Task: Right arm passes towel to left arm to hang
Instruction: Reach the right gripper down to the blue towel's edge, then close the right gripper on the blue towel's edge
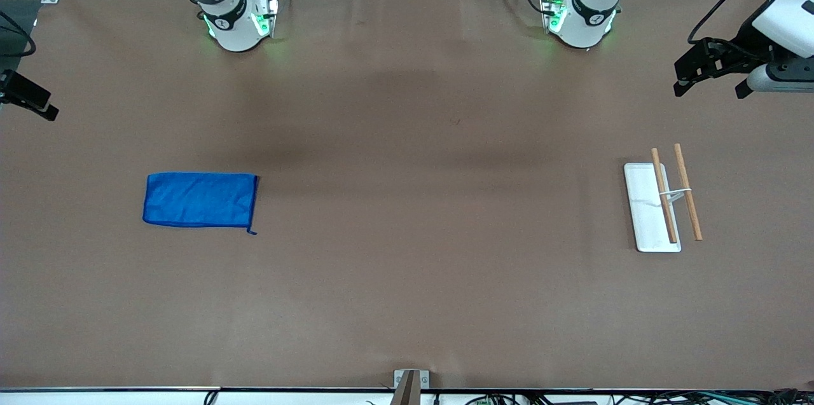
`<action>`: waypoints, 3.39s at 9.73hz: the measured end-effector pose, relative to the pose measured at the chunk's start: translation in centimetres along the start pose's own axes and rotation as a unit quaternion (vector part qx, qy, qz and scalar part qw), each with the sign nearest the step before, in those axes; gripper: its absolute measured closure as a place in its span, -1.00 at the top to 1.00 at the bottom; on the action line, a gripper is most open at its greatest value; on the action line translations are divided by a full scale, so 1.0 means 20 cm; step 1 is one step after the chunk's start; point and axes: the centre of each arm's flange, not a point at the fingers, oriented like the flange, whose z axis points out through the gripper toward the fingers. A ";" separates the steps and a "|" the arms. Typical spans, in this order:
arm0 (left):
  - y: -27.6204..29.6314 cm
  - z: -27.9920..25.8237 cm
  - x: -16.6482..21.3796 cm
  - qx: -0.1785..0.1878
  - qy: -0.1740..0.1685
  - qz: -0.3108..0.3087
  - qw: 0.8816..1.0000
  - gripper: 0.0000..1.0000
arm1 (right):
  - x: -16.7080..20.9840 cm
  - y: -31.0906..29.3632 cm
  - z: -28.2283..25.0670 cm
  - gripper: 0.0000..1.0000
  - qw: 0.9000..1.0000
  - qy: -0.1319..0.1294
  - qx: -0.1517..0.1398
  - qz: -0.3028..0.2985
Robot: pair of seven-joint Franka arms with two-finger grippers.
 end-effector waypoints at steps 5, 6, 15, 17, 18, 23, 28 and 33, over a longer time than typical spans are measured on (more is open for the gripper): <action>0.00 0.01 0.00 0.000 -0.001 0.000 1.000 1.00 | 0.13 -0.06 0.75 1.00 0.999 -0.047 -0.003 -0.013; 0.00 0.01 0.00 0.000 -0.002 0.000 1.000 1.00 | 0.16 -0.07 0.92 1.00 0.998 -0.053 -0.004 -0.020; 0.00 0.04 0.01 0.000 -0.007 0.000 1.000 1.00 | 0.01 0.04 2.26 1.00 0.998 -0.004 -0.008 -0.063; 0.00 0.05 0.02 0.000 -0.009 0.001 1.000 1.00 | -0.02 0.05 2.32 0.98 0.998 -0.018 -0.008 -0.063; 0.00 0.05 0.02 0.000 -0.009 0.001 1.000 1.00 | -0.05 0.05 2.35 0.96 0.998 -0.024 -0.008 -0.063; 0.00 0.05 0.02 0.000 -0.009 0.001 1.000 1.00 | -0.07 0.04 2.38 0.51 0.998 -0.028 -0.007 -0.063; 0.01 0.05 0.02 0.000 -0.009 0.001 1.000 1.00 | -0.06 0.06 2.37 -0.22 0.998 -0.020 -0.008 -0.061; 0.01 0.07 0.03 0.001 -0.013 0.002 1.000 1.00 | -0.04 0.06 2.35 -0.77 0.998 -0.030 -0.008 -0.061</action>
